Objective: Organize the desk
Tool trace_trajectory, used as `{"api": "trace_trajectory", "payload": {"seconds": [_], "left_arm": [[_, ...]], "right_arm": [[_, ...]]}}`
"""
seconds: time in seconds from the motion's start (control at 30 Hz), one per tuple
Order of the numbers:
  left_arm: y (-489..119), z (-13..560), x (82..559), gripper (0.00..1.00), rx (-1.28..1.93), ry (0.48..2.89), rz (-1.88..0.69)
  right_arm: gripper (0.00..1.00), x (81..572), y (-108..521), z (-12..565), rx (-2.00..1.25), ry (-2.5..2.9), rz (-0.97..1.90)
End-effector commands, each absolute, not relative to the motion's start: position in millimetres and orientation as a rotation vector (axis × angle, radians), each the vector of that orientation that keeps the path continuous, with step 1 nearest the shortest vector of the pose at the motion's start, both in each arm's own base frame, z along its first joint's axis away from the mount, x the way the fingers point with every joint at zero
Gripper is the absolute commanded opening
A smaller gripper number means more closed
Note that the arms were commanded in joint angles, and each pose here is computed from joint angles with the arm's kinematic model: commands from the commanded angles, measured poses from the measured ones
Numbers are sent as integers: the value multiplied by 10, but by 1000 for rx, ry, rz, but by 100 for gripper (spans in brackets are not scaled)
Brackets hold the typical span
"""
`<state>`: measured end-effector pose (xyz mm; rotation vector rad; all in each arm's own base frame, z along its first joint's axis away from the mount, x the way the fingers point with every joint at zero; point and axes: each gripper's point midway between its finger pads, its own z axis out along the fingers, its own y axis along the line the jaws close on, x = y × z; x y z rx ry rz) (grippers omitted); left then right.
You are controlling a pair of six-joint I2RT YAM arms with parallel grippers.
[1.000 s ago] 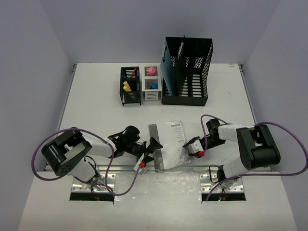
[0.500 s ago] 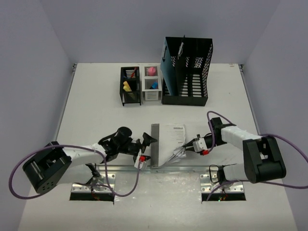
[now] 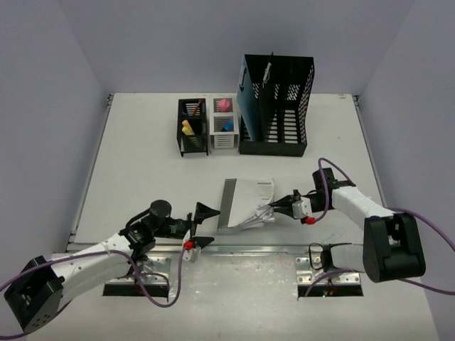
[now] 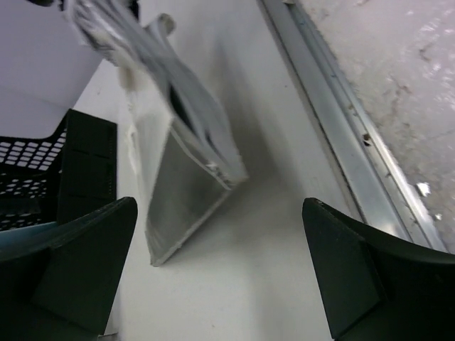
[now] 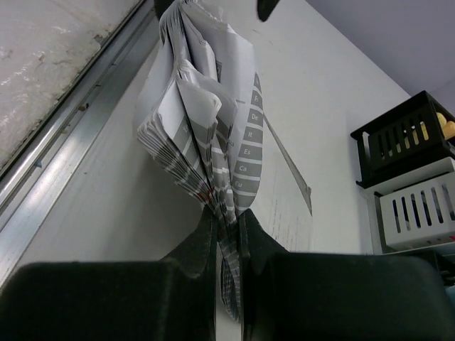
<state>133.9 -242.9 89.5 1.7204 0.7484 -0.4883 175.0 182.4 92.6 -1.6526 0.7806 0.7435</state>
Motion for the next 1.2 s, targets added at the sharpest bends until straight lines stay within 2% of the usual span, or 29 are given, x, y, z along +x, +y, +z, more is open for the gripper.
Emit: {"api": "trace_trajectory", "payload": {"seconds": [0.0,0.2,0.43,0.67,0.83,0.87,1.03,1.07,1.13,1.17], "left_arm": [[-2444,761,1126,100,1794,621,-549],[-2609,863,1333,100,1751,668,-562],[-2877,1321,1781,100,1551,720,-494],[-3028,1765,1831,96,1424,669,-501],[-3157,1934,1686,76,1425,644,-571],[-3199,2017,1694,67,1419,642,-581],[-3398,1989,1840,47,1420,866,-664],[-3474,2157,1911,40,1398,882,-670],[-3572,2174,2028,31,1398,995,-686],[-3591,2149,2046,21,1408,1034,-694]], "right_arm": [[1,1967,1913,1440,-1605,406,495],[1,1988,1913,1559,-1590,372,471],[1,1922,1913,1609,-1585,358,474],[1,1952,1918,1626,-1578,350,470],[1,1994,1924,1670,-1567,353,476],[1,2005,1926,1687,-1563,349,473],[1,2036,1925,1739,-1561,340,463],[1,2044,1929,1758,-1562,333,458],[1,2048,1930,1778,-1562,330,455],[1,2058,1930,1792,-1564,327,452]]}}
